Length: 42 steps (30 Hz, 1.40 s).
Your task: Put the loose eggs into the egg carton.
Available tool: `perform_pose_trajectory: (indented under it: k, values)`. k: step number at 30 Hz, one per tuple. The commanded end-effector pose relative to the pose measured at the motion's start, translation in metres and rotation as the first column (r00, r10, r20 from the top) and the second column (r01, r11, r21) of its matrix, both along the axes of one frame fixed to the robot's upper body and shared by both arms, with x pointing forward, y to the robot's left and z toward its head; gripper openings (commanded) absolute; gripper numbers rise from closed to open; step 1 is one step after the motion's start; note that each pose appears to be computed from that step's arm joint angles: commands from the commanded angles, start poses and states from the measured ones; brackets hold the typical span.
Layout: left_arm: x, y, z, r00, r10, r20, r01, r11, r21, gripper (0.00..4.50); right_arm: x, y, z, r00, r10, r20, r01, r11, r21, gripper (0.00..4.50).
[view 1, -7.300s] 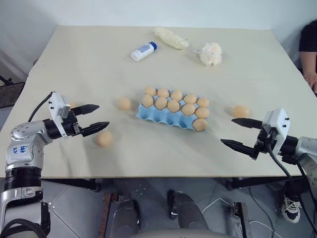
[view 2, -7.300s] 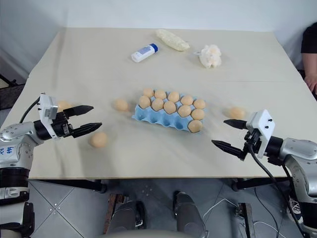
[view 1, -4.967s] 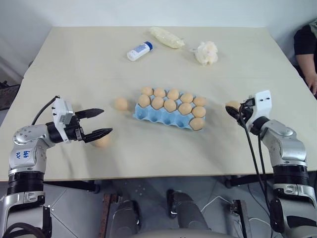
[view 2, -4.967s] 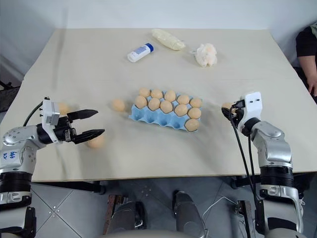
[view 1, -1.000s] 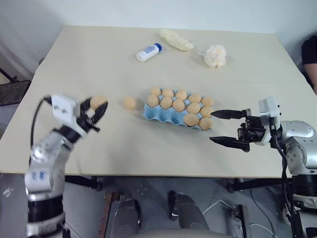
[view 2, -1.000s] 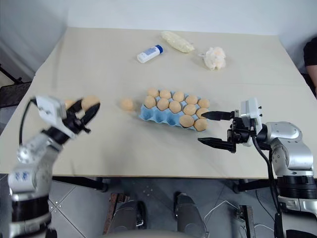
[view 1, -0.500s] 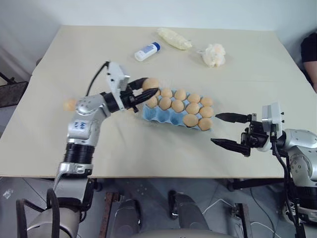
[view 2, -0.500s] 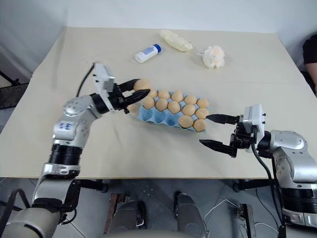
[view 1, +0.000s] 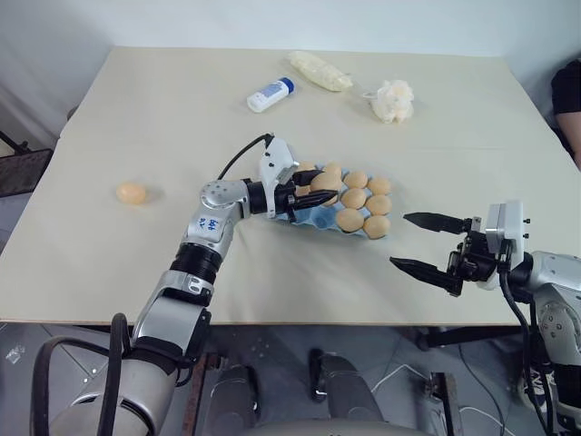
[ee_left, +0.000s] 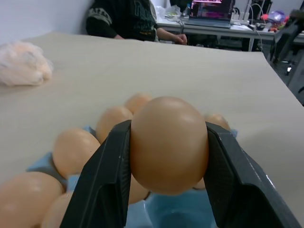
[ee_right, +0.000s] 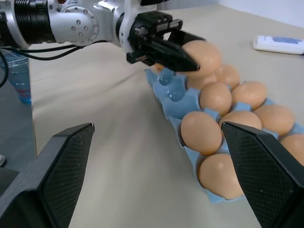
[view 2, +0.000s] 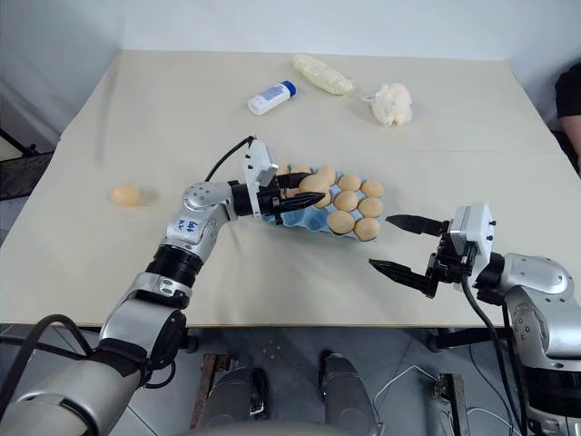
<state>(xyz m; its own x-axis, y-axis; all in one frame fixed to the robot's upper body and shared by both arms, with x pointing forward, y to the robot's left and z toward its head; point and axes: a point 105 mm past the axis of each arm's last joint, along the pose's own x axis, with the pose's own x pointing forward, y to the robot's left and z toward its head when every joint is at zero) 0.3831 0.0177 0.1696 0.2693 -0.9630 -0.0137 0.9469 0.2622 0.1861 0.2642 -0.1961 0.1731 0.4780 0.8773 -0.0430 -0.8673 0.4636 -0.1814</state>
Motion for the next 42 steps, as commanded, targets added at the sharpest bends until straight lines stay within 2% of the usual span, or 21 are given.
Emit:
perform_pose_trajectory:
  k: [1, 3, 5, 12, 23, 27, 32, 37, 40, 42]
  values:
    - [0.001, -0.008, 0.009, 0.998, -0.025, 0.055, 0.023, 0.999, 0.036, 1.72, -0.005, -0.002, 0.013, 0.998, -0.012, 0.054, 0.011, 1.0, 0.003, 4.5]
    - [0.002, -0.009, 0.004, 0.998, -0.02, 0.059, 0.016, 0.998, 0.064, 1.72, -0.006, -0.002, 0.012, 0.998, -0.021, 0.052, 0.02, 1.0, 0.004, 4.5]
    - [0.0, -0.01, 0.002, 0.998, -0.034, 0.058, 0.03, 0.997, 0.073, 2.44, -0.006, -0.002, 0.012, 0.998, -0.026, 0.051, 0.026, 1.0, 0.002, 4.5]
    - [-0.002, -0.012, 0.004, 0.996, -0.047, 0.077, 0.042, 0.997, 0.067, 4.48, -0.004, -0.002, 0.013, 0.998, -0.031, 0.053, 0.031, 1.0, -0.004, 4.5]
    - [0.004, -0.004, 0.029, 0.991, 0.02, 0.135, -0.021, 1.0, 0.008, 4.48, 0.0, -0.001, 0.014, 0.998, -0.017, 0.056, 0.018, 1.0, -0.009, 4.5]
    - [0.007, 0.01, 0.052, 0.98, 0.083, 0.18, -0.074, 0.996, -0.054, 4.48, 0.001, 0.0, 0.014, 0.999, -0.004, 0.053, 0.004, 1.0, -0.01, 4.5]
    - [0.015, 0.046, 0.074, 0.94, 0.231, 0.252, -0.211, 0.972, -0.106, 4.48, 0.004, 0.0, 0.016, 0.999, 0.01, 0.052, -0.009, 1.0, -0.012, 4.5]
    - [0.02, 0.119, 0.09, 0.812, 0.527, 0.249, -0.478, 0.847, -0.232, 4.48, 0.008, -0.001, 0.016, 0.999, 0.024, 0.048, -0.024, 1.0, -0.017, 4.5]
    - [0.014, 0.153, 0.085, 0.736, 0.644, 0.21, -0.592, 0.762, -0.265, 4.48, 0.009, -0.001, 0.016, 0.998, 0.036, 0.042, -0.036, 0.999, -0.018, 4.5]
    - [0.008, 0.183, 0.078, 0.647, 0.744, 0.166, -0.687, 0.663, -0.297, 4.48, 0.011, -0.001, 0.016, 0.998, 0.046, 0.036, -0.046, 0.999, -0.02, 4.5]
